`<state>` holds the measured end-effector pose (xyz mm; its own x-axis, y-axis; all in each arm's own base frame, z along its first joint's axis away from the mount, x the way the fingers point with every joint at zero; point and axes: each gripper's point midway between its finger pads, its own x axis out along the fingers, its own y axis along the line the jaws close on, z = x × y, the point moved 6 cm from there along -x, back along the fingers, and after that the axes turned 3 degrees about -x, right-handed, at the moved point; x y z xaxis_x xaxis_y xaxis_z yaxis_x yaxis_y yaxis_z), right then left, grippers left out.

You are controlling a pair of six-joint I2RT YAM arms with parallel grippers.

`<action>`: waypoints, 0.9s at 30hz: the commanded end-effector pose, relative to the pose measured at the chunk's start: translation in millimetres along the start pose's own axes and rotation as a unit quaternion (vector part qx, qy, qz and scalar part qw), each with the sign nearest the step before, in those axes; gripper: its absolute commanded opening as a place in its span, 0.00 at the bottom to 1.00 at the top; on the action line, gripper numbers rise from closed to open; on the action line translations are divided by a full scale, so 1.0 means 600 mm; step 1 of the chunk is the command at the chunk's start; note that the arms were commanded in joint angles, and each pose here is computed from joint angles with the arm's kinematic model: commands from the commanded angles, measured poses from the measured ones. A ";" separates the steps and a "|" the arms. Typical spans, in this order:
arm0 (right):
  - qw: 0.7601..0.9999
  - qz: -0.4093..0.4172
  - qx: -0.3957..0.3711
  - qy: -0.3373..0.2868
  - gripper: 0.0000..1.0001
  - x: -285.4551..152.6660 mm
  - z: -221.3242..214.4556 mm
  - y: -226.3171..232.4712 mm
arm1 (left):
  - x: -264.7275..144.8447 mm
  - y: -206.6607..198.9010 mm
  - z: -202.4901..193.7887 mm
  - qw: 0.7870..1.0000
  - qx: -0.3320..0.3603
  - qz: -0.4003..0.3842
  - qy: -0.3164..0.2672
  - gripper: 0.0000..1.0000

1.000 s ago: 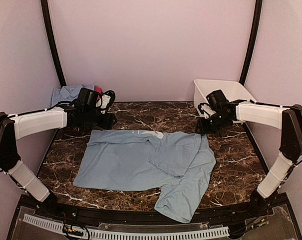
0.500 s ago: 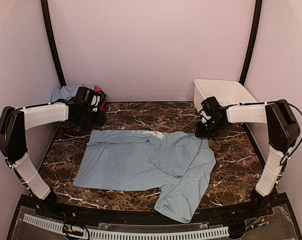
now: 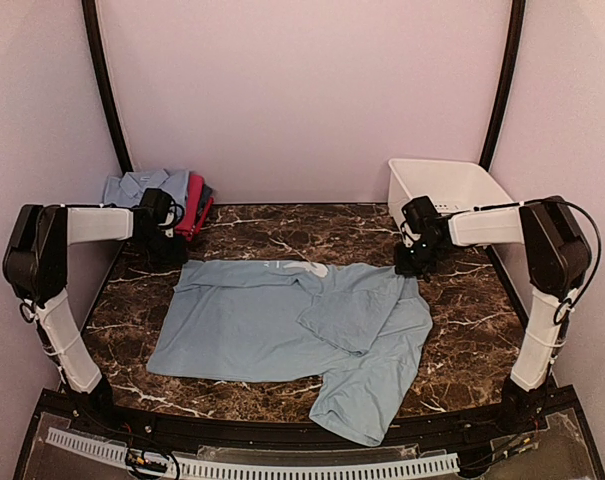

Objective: Fold and stack the mixed laundry pile
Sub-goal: Smooth out the 1/3-folded T-shirt at the center of the board.

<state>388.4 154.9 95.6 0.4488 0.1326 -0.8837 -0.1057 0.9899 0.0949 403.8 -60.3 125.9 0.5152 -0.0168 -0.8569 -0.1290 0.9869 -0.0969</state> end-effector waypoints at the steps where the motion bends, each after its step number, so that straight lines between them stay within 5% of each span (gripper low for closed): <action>1: 1.000 -0.016 0.002 -0.014 0.00 0.003 0.007 -0.015 | 0.012 0.003 0.023 1.000 -0.022 -0.011 -0.004 0.51; 15: 0.999 -0.043 -0.001 -0.013 0.00 0.006 0.004 -0.027 | 0.076 -0.010 0.045 0.999 -0.015 -0.041 0.018 0.42; 27: 0.997 -0.077 -0.017 -0.014 0.00 -0.002 0.002 -0.041 | 0.094 -0.007 0.018 0.996 -0.013 -0.045 0.078 0.14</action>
<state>390.4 139.5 92.8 0.4685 0.0358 -0.8827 -0.0779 0.9970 -0.0009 447.4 -65.0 80.6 0.4327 -0.1148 -0.8942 -0.1174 0.9762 -0.1821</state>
